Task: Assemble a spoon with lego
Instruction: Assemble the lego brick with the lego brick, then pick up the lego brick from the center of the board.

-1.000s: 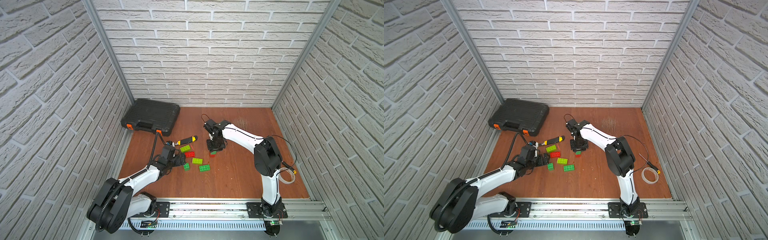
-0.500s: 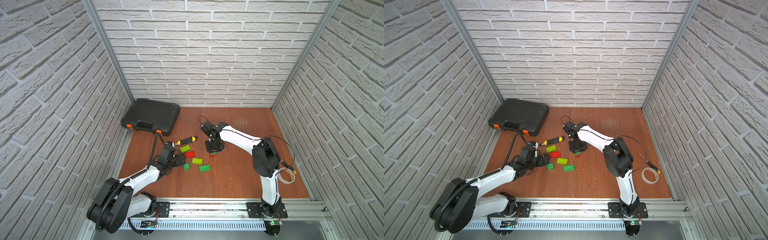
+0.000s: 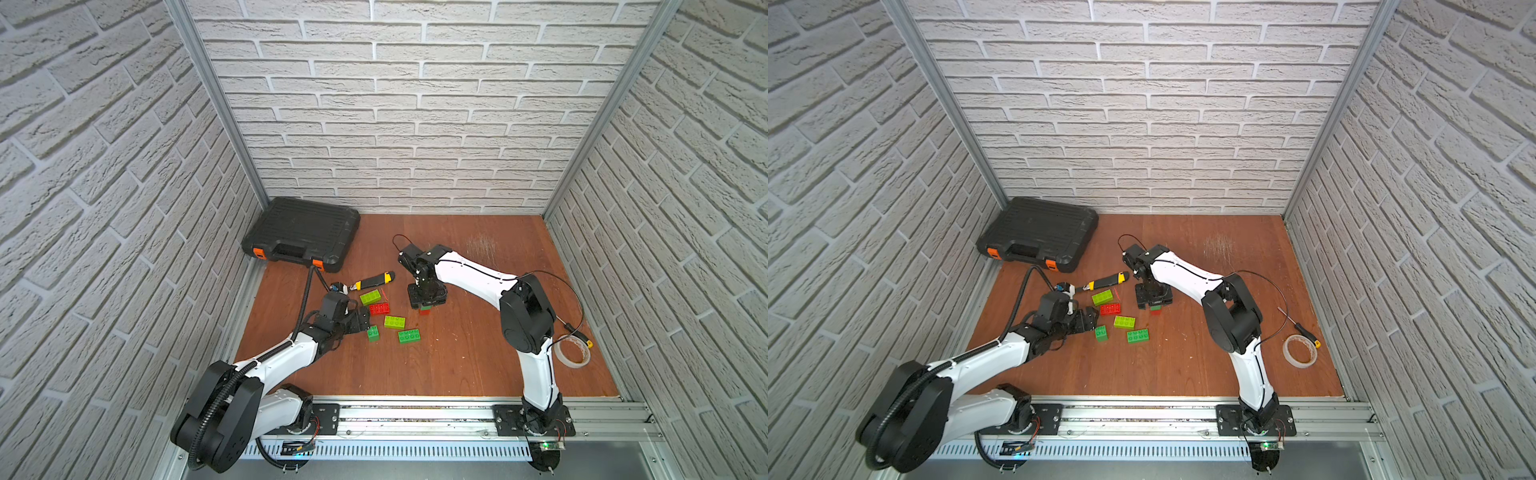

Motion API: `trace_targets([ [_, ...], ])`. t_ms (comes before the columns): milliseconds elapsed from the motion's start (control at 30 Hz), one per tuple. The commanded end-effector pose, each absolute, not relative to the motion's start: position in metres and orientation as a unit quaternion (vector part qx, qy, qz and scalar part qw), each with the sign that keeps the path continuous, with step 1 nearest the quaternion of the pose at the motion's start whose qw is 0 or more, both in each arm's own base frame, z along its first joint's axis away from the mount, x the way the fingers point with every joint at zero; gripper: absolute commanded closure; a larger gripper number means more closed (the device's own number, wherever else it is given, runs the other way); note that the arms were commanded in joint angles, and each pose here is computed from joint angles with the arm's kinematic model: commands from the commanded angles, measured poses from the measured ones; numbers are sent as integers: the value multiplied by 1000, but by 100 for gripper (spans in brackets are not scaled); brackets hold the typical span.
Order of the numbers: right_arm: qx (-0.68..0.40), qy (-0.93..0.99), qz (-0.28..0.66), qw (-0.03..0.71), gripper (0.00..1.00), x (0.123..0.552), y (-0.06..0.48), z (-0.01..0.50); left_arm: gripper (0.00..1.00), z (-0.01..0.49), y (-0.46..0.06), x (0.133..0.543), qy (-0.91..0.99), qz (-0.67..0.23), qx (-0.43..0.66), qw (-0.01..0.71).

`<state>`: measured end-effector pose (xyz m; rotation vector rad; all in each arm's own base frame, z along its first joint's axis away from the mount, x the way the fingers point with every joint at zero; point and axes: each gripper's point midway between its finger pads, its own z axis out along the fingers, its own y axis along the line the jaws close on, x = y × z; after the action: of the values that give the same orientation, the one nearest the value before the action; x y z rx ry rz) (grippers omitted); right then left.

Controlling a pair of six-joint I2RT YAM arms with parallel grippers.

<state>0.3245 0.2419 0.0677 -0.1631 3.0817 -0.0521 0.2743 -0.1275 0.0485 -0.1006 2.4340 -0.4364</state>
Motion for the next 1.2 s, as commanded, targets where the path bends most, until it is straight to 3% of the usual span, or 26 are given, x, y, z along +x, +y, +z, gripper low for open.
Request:
trace_targets([
  [0, -52, 997, -13, 50, 33, 324, 243, 95, 2, 50, -124, 272, 927, -168, -45, 332],
  [333, -57, 993, 7, 107, 28, 279, 253, 134, 2, 68, -118, 266, 914, -189, -62, 354],
  [733, -101, 992, 38, 68, 21, 236, 308, 69, 2, 73, -108, 244, 906, -207, -84, 361],
  [1167, -110, 993, -14, 40, 21, 238, 305, 36, 2, 64, -104, 235, 908, -206, -93, 353],
])
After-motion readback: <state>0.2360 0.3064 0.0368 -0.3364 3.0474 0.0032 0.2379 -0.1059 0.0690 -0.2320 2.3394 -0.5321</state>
